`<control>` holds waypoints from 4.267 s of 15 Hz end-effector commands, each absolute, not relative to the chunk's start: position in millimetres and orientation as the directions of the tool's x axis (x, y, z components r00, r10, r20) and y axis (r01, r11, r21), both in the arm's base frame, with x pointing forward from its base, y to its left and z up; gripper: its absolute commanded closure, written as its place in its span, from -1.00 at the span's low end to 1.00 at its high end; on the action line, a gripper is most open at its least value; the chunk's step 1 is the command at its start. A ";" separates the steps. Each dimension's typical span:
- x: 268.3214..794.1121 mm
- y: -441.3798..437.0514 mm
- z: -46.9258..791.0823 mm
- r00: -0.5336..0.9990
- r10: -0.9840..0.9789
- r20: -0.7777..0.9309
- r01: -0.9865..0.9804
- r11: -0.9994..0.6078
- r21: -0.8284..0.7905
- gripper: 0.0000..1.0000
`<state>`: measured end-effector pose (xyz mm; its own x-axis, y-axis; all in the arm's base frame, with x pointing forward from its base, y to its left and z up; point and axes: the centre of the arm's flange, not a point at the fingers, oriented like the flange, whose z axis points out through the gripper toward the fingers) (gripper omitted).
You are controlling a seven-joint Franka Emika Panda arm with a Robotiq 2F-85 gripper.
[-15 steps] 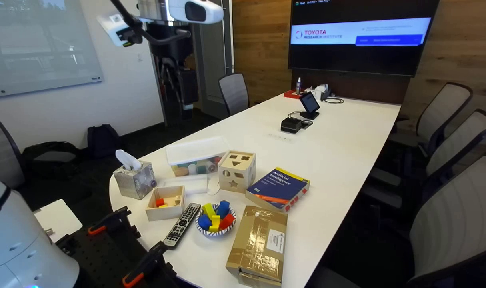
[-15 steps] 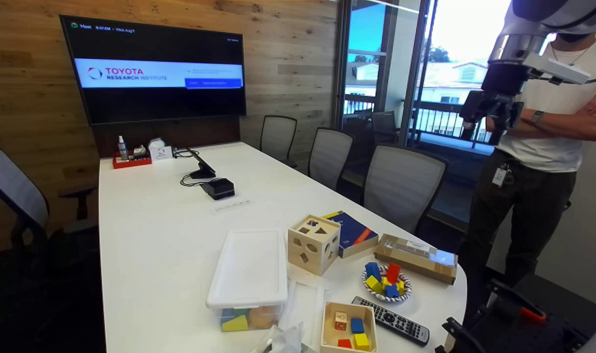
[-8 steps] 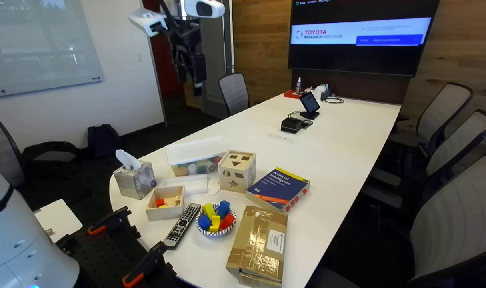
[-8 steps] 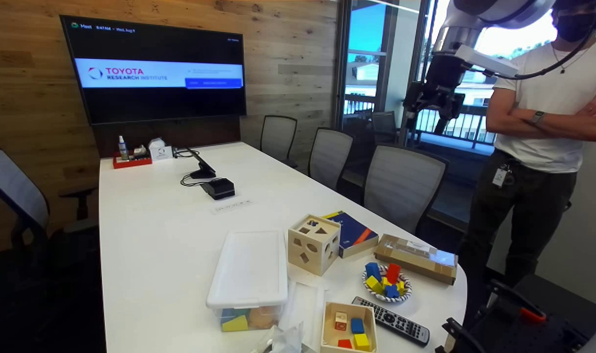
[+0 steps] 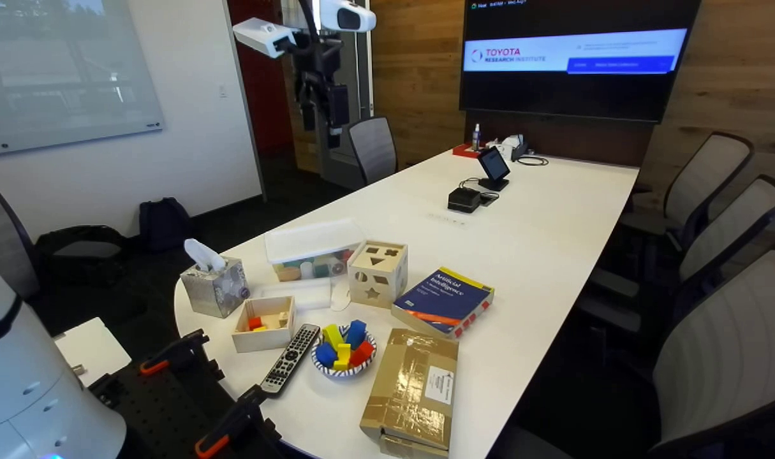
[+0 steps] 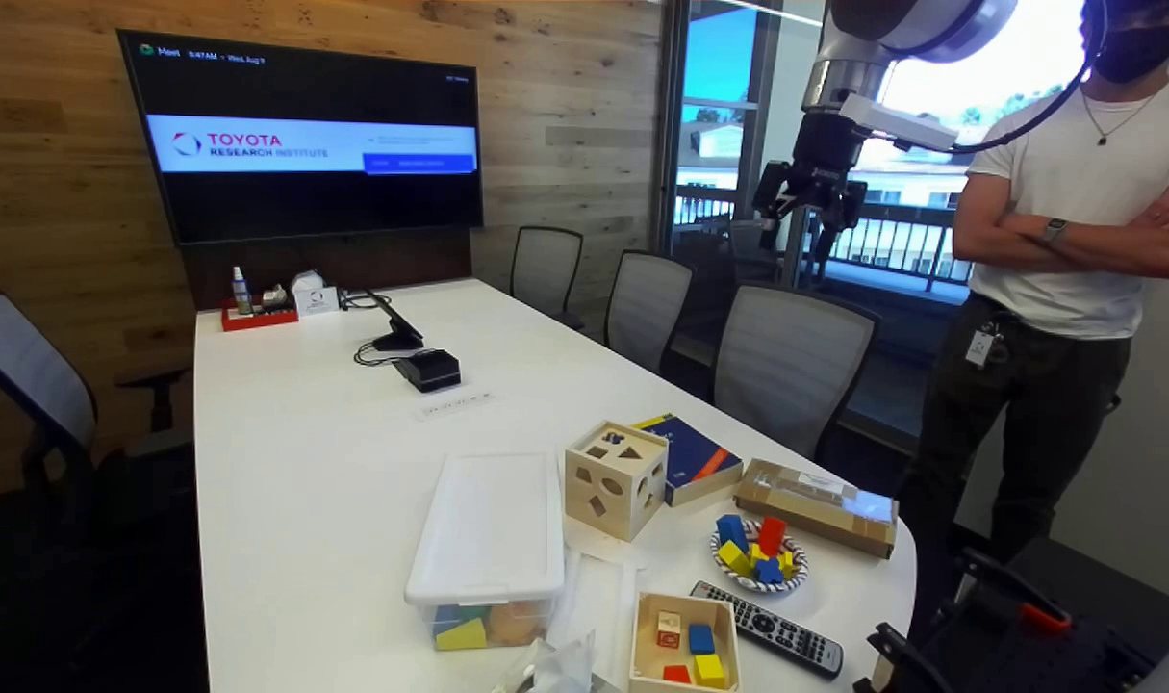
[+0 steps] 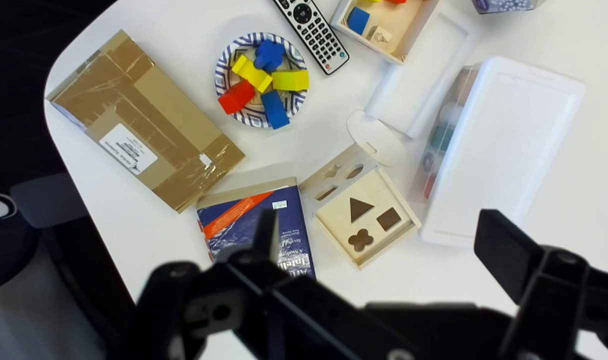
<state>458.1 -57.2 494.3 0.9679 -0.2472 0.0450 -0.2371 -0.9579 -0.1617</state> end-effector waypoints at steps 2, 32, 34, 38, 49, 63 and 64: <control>492.7 -46.5 501.2 0.961 -0.272 0.041 -0.263 -0.951 -0.162 -1.00; 400.4 -78.5 516.5 0.928 -0.363 0.085 -0.352 -0.929 -0.117 -1.00; 410.5 -56.3 513.2 0.935 -0.344 0.084 -0.335 -0.937 -0.098 -1.00; 420.0 -34.7 504.8 0.947 -0.310 0.085 -0.305 -0.950 -0.070 -1.00; 414.2 -36.4 496.0 0.957 -0.282 0.066 -0.279 -0.959 -0.060 -1.00; 414.2 -36.5 495.9 0.957 -0.282 0.066 -0.279 -0.959 -0.060 -1.00; 414.2 -36.5 495.9 0.957 -0.282 0.066 -0.279 -0.959 -0.060 -1.00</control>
<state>414.2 -36.5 495.9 0.9571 -0.2822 0.0657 -0.2785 -0.9586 -0.0596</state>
